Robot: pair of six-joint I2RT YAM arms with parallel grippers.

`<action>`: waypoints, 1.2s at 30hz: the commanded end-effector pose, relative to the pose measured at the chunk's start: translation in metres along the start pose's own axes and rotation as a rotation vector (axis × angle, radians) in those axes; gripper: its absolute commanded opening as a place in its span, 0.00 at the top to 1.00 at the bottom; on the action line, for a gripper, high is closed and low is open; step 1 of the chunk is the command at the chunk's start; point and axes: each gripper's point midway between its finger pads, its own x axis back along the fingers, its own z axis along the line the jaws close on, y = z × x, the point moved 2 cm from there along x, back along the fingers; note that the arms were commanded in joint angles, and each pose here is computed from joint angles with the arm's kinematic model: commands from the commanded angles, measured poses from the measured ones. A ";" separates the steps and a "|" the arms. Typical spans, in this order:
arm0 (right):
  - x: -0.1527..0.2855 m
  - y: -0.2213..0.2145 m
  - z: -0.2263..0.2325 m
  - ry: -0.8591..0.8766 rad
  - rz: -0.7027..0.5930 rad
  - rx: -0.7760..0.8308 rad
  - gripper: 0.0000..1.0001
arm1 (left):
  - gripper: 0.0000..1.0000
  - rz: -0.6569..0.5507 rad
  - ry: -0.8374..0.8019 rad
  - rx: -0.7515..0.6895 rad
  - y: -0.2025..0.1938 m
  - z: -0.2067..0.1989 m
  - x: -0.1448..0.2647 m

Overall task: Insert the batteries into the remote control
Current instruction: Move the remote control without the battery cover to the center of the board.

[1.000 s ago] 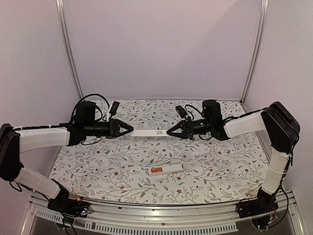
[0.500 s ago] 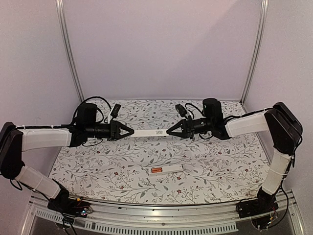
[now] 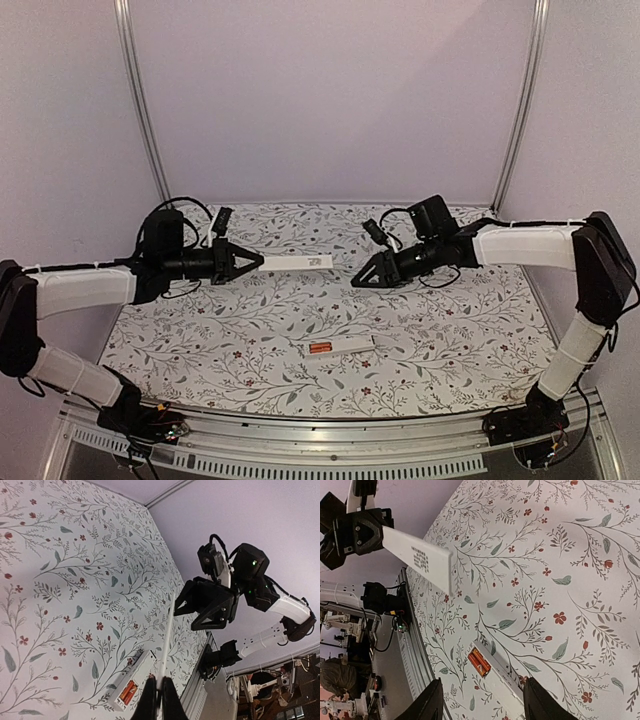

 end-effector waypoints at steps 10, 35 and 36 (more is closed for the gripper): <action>-0.037 -0.089 0.002 -0.404 0.450 0.624 0.39 | 1.00 -0.216 0.124 0.116 0.041 0.018 0.057; -0.084 -0.116 -0.027 -0.433 0.704 0.847 0.51 | 1.00 -0.235 0.102 0.110 0.044 0.022 0.058; -0.085 -0.117 -0.029 -0.435 0.711 0.847 0.53 | 1.00 -0.234 0.100 0.111 0.044 0.022 0.057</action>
